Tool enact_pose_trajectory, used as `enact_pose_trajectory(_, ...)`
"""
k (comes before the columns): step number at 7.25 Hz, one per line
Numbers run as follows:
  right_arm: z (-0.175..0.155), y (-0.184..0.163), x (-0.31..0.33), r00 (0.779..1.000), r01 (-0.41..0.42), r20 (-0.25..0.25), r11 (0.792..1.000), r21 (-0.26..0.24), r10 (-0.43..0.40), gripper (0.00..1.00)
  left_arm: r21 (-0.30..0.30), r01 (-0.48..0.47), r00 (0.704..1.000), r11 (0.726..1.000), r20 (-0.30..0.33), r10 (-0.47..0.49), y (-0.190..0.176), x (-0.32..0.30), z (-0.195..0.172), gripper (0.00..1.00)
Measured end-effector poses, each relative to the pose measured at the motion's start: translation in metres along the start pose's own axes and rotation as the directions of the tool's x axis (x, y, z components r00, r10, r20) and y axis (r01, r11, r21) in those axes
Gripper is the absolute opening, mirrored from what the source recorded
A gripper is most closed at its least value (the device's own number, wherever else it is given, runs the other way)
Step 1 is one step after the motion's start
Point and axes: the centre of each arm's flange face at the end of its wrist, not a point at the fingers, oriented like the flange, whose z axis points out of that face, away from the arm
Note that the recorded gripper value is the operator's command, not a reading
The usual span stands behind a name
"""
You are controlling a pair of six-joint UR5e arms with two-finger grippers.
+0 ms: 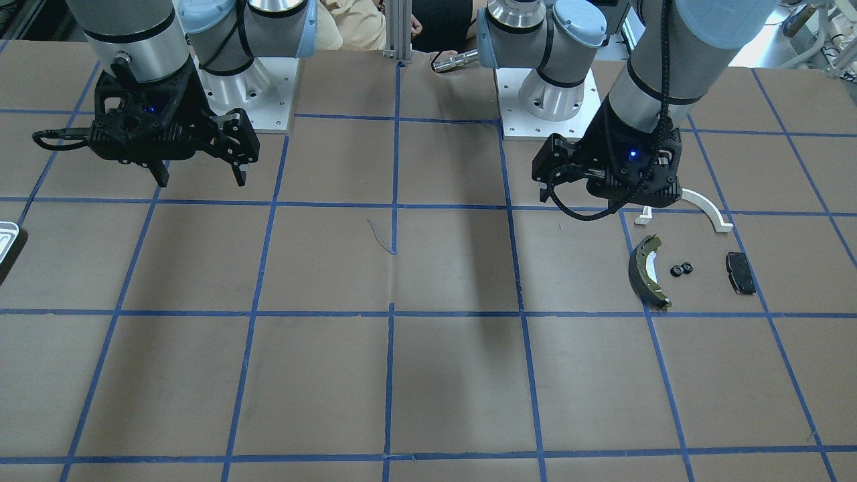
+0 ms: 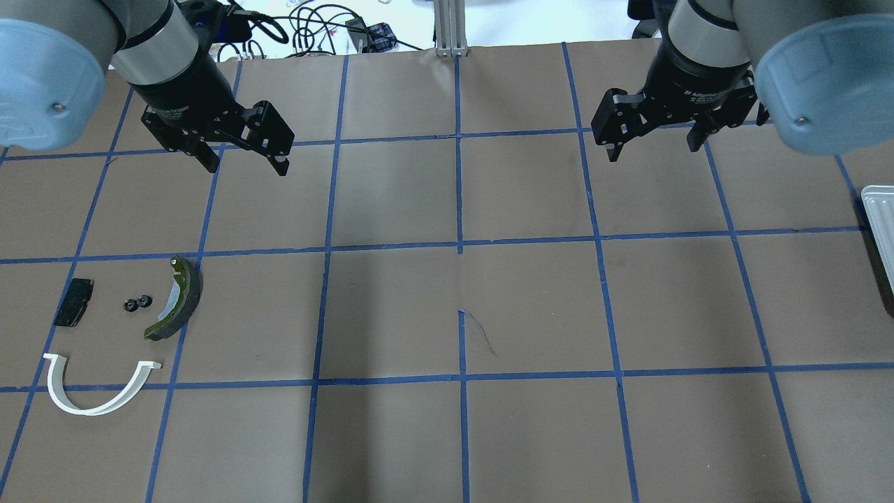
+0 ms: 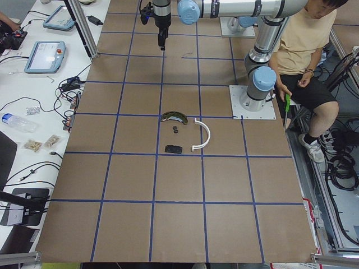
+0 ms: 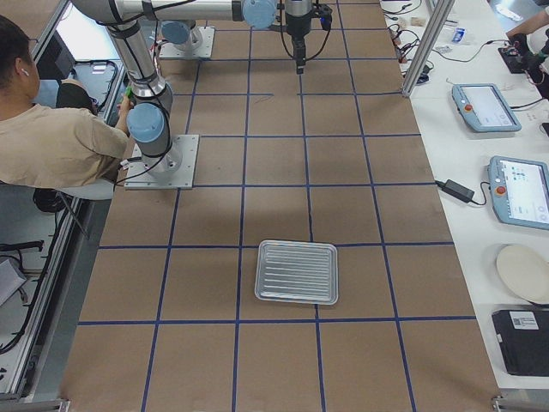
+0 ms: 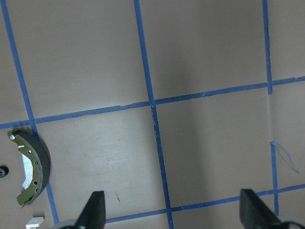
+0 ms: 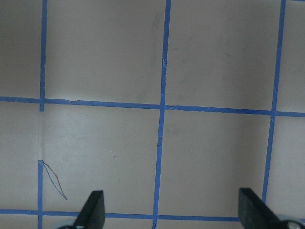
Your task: Place bearing gear from tray to pile
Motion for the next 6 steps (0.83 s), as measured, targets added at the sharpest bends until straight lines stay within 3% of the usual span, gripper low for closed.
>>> enact_pose_trajectory(6, -0.0001, 0.0001, 0.0, 1.0, 0.0, 0.0, 1.0, 0.0, 0.0, 1.0, 0.001, -0.003, 1.0, 1.0, 0.005, 0.003, 0.0086, 0.003, -0.0032, 1.0)
